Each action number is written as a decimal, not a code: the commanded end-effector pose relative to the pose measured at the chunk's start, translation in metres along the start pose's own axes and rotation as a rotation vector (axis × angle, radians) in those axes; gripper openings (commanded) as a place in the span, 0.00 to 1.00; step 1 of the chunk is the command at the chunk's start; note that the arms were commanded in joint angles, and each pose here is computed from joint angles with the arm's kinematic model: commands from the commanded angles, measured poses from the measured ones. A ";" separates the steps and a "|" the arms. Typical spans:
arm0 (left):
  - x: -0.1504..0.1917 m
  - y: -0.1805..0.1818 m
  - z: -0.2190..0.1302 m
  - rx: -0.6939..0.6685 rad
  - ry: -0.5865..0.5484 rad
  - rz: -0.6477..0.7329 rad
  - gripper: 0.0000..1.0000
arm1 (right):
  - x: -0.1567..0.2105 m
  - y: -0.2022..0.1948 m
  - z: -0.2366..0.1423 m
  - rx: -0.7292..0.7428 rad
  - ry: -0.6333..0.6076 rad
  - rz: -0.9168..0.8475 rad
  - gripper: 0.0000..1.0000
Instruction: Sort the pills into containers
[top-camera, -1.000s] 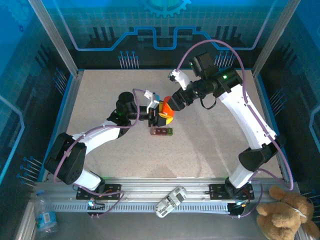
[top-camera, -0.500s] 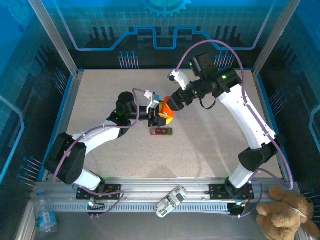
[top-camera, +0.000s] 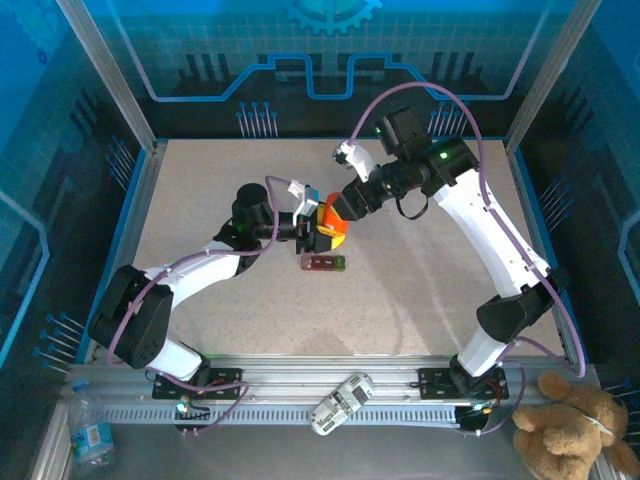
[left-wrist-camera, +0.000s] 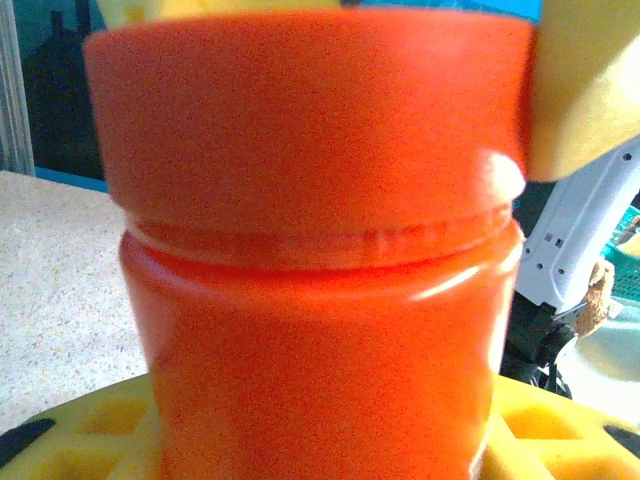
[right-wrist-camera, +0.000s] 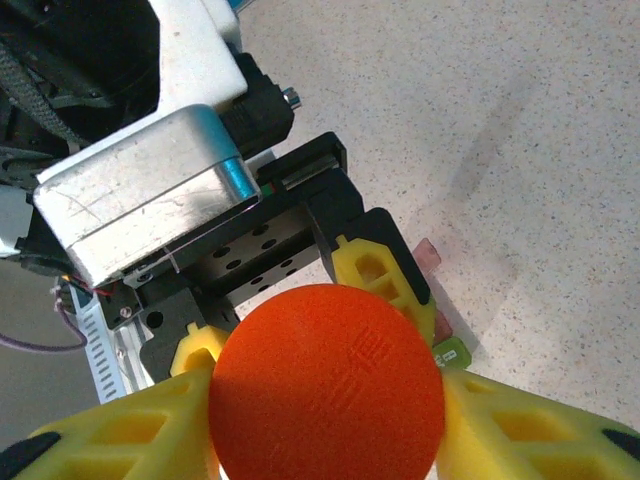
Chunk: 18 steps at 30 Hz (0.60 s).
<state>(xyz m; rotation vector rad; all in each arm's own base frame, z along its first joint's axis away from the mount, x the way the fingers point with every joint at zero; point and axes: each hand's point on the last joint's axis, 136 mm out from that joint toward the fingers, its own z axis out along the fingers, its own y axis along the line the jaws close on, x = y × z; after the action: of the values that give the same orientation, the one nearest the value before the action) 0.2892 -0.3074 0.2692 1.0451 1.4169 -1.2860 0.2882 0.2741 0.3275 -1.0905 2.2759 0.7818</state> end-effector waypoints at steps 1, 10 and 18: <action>-0.031 -0.001 -0.002 -0.025 -0.075 0.112 0.00 | 0.011 0.003 0.013 0.001 0.032 0.048 0.47; -0.036 0.018 -0.001 -0.291 -0.166 0.272 0.00 | 0.037 -0.022 0.059 0.228 -0.017 0.316 0.36; -0.038 0.028 0.003 -0.431 -0.248 0.322 0.00 | 0.035 -0.028 0.080 0.265 -0.145 0.475 0.37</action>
<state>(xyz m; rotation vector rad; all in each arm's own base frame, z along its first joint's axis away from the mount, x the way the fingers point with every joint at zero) 0.3207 -0.3041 0.1977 0.8245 1.6045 -0.8942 0.3136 0.2740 0.2579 -0.4407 2.3976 0.6080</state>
